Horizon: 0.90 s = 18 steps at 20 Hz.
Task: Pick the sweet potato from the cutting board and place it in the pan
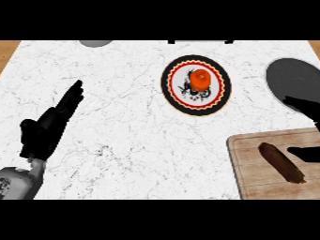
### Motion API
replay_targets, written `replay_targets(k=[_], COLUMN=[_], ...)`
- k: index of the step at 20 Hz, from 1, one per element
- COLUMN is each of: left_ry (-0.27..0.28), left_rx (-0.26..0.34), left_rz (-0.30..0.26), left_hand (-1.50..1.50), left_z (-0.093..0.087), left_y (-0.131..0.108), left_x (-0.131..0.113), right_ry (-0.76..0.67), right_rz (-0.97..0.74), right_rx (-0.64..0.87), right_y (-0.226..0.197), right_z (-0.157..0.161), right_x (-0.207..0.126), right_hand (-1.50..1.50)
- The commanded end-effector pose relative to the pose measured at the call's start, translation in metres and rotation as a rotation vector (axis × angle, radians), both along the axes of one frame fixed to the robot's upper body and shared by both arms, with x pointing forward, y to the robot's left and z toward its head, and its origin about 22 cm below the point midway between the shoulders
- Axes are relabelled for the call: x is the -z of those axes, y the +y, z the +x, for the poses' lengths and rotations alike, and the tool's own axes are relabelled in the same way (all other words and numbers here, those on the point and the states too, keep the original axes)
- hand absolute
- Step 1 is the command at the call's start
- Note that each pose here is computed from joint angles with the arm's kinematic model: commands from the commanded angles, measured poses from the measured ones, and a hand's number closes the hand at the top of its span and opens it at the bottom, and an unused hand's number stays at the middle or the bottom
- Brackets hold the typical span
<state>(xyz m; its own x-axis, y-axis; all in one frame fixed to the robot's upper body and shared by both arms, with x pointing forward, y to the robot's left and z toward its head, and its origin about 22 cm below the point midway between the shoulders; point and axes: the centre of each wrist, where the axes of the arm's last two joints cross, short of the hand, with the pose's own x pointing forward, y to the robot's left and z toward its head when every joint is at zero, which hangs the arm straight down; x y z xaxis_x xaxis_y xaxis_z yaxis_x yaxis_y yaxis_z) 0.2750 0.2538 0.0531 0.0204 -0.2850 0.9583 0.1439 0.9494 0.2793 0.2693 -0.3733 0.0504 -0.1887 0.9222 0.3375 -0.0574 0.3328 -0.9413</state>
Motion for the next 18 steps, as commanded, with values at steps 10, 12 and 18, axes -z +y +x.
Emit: replay_targets(k=[10,12,18], left_ry=[0.016,0.011,0.028], left_rx=[0.037,0.05,0.02], left_rz=[0.007,-0.006,-0.006], left_hand=[0.0,0.0,0.0], left_z=[-0.003,0.003,0.007], left_y=[-0.006,-0.014,-0.005], left_x=[0.004,-0.009,-0.005], right_ry=[0.31,0.408,0.612], right_rz=[-0.66,-0.736,-0.843], right_rx=[0.107,0.116,0.111], right_y=[0.061,0.077,0.155], right_z=[0.001,0.007,-0.002], right_x=[-0.043,-0.046,-0.027], right_hand=[-1.5,-1.5,-1.5])
